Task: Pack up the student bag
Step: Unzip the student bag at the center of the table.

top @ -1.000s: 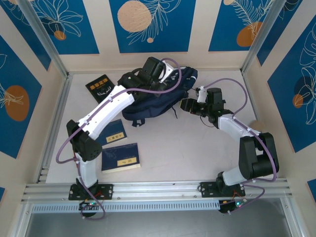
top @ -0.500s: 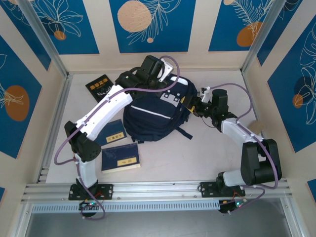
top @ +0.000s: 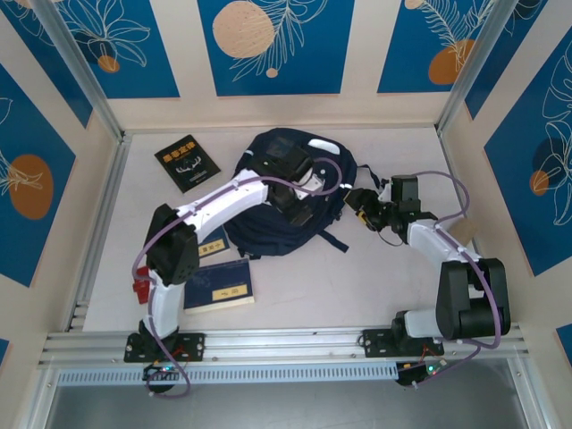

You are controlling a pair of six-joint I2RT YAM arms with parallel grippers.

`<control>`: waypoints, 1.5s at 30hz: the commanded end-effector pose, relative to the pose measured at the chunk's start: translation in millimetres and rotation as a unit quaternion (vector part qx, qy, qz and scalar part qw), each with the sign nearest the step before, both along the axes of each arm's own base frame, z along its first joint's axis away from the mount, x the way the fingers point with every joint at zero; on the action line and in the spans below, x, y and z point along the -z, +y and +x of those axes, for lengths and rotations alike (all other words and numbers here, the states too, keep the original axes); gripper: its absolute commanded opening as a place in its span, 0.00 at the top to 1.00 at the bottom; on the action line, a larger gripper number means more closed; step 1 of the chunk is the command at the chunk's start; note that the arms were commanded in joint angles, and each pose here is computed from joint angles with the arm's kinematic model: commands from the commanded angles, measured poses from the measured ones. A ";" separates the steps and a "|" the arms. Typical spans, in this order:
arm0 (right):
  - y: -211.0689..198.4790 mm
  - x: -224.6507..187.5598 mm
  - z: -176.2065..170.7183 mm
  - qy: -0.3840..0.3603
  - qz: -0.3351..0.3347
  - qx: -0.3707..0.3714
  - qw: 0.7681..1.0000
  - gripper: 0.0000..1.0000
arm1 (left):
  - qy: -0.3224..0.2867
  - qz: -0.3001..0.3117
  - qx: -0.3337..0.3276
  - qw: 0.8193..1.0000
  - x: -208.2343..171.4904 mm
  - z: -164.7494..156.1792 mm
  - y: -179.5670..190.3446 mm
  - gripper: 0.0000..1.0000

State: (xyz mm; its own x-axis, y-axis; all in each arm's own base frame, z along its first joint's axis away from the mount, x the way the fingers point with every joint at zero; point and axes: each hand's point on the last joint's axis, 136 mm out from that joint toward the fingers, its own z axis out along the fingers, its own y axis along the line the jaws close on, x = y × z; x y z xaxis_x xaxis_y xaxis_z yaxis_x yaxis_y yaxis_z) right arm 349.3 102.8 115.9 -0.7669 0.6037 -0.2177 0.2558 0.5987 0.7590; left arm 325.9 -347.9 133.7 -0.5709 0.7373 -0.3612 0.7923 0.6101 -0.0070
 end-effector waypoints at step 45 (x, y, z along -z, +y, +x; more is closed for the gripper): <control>-18.1 12.1 -6.4 0.000 -0.028 0.004 1.000 0.39 | -0.090 0.138 -0.082 0.983 45.4 34.6 -14.1 1.00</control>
